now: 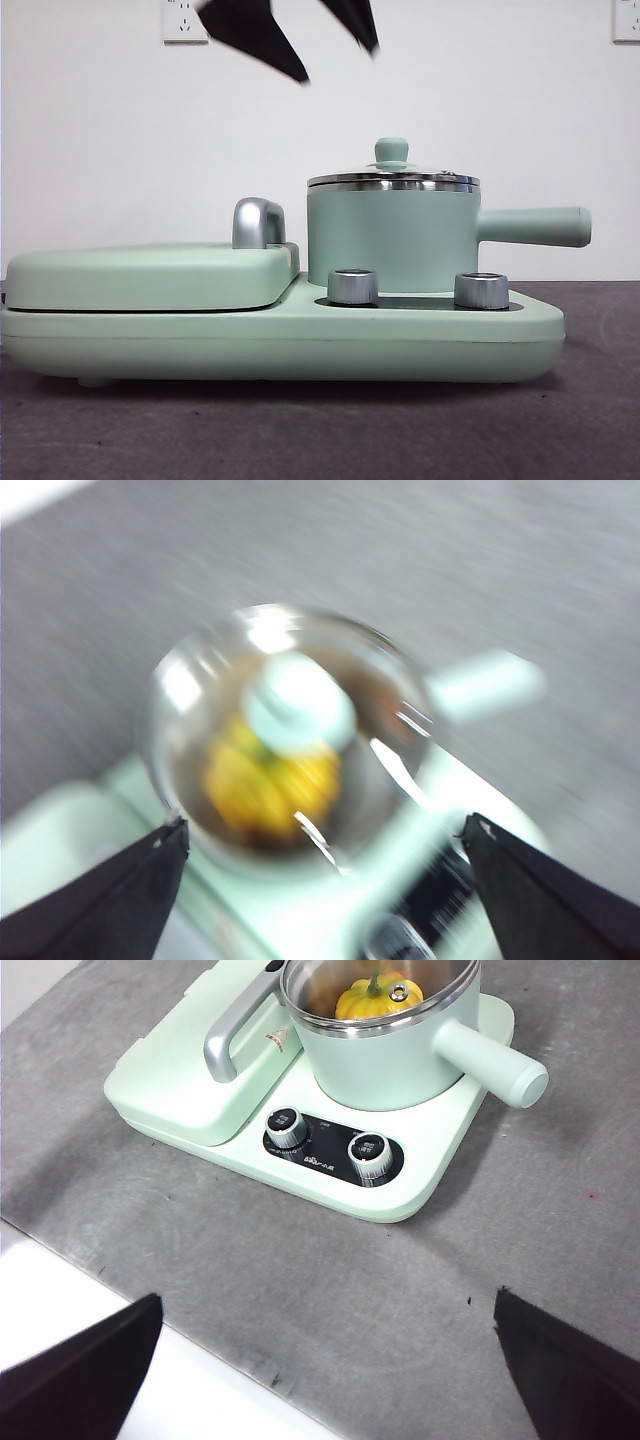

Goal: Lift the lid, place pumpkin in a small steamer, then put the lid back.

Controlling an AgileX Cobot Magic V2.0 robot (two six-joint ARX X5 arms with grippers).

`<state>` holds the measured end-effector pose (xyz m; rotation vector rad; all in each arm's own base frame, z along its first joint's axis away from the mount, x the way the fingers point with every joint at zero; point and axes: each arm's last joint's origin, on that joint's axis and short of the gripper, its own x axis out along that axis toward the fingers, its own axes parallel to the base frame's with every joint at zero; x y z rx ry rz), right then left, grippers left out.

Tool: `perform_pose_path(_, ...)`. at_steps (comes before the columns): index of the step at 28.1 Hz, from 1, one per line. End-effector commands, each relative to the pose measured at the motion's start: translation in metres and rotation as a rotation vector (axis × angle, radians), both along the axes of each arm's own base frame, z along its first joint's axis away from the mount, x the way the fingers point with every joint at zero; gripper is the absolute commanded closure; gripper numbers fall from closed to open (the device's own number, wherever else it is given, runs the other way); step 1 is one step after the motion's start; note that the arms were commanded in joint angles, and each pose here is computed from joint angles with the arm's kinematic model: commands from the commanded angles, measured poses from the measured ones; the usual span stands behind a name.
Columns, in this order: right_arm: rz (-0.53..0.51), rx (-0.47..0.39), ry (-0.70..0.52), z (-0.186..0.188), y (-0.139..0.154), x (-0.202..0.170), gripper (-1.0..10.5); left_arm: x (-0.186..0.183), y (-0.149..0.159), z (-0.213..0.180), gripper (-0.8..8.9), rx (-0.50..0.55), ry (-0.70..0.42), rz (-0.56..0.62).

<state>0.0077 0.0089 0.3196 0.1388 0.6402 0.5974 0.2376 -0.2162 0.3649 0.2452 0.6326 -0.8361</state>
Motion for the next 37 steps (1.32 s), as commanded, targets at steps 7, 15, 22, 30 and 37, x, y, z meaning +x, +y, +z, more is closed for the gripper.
perform_pose_path(7, 0.007, 0.068, -0.077, 0.01, 0.002, 0.003, 4.2, -0.081, 0.064, 0.015, 3.8, -0.102, 0.108, -0.031)
perform_pose_path(15, 0.028, 0.099, -0.103, 0.014, 0.004, 0.003, 4.2, -0.135, 0.114, -0.022, 3.8, -0.253, 0.116, 0.042)
perform_pose_path(22, 0.033, 0.105, -0.108, 0.014, 0.004, 0.004, 4.2, -0.165, 0.141, -0.031, 3.8, -0.294, 0.087, 0.041)
perform_pose_path(30, 0.064, 0.1, -0.122, 0.015, 0.004, 0.003, 9.3, -0.176, 0.151, -0.032, 8.1, -0.289, 0.073, 0.034)
perform_pose_path(37, 0.065, 0.097, -0.127, 0.015, 0.004, 0.003, 9.3, -0.176, 0.151, -0.031, 8.07, -0.29, 0.072, 0.033)
